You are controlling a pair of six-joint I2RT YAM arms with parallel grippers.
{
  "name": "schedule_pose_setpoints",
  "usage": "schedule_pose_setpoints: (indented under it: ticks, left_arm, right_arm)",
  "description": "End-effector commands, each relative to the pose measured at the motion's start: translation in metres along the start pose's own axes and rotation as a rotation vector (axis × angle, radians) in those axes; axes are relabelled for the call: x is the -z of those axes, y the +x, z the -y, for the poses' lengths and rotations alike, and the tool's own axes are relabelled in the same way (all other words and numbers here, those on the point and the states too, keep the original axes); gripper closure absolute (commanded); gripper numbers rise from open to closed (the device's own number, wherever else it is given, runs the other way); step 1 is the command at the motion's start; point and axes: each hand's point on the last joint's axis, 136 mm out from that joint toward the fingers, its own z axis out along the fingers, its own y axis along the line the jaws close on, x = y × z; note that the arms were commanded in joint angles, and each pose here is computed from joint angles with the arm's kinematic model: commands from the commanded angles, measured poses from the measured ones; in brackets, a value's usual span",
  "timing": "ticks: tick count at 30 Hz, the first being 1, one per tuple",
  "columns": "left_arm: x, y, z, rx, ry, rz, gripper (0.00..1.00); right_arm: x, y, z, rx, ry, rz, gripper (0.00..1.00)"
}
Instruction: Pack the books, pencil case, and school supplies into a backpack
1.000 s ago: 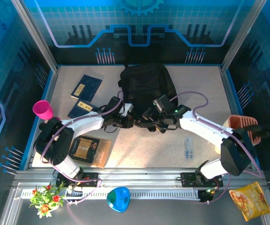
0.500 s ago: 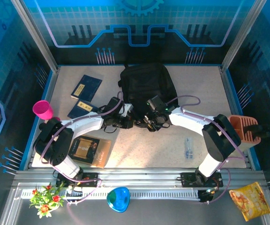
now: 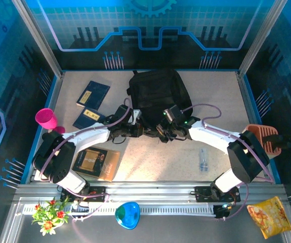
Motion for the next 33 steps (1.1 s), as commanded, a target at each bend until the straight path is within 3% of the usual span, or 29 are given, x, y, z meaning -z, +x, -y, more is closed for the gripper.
schedule_pose_setpoints:
  ticks: [1, 5, 8, 17, 26, 29, 33]
  left_arm:
    - [0.023, -0.016, 0.014, -0.033, 0.02, 0.077, 1.0]
    - [0.041, -0.014, 0.084, -0.169, 0.256, 0.052, 1.0]
    - [0.035, -0.001, 0.095, -0.211, 0.273, 0.003, 1.0]
    - [0.005, 0.024, 0.001, -0.033, -0.083, -0.049, 1.0]
    - [0.0, 0.018, -0.039, 0.048, -0.233, -0.067, 1.0]
    - [-0.002, 0.013, -0.019, 0.027, -0.117, -0.067, 1.0]
    - [0.006, 0.008, 0.036, -0.066, 0.082, -0.044, 1.0]
  right_arm:
    - [-0.001, -0.022, 0.014, 0.003, 0.045, 0.05, 0.96]
    - [-0.015, -0.01, 0.002, 0.025, 0.018, -0.023, 0.95]
    - [-0.016, -0.01, -0.004, 0.034, 0.004, -0.031, 0.94]
    - [-0.007, -0.021, 0.015, 0.017, 0.054, 0.02, 0.94]
    - [-0.011, -0.019, 0.024, 0.015, 0.077, 0.009, 0.94]
    - [-0.012, -0.019, 0.021, 0.031, 0.062, 0.004, 0.94]
    - [-0.019, -0.013, 0.01, 0.048, 0.032, -0.038, 0.94]
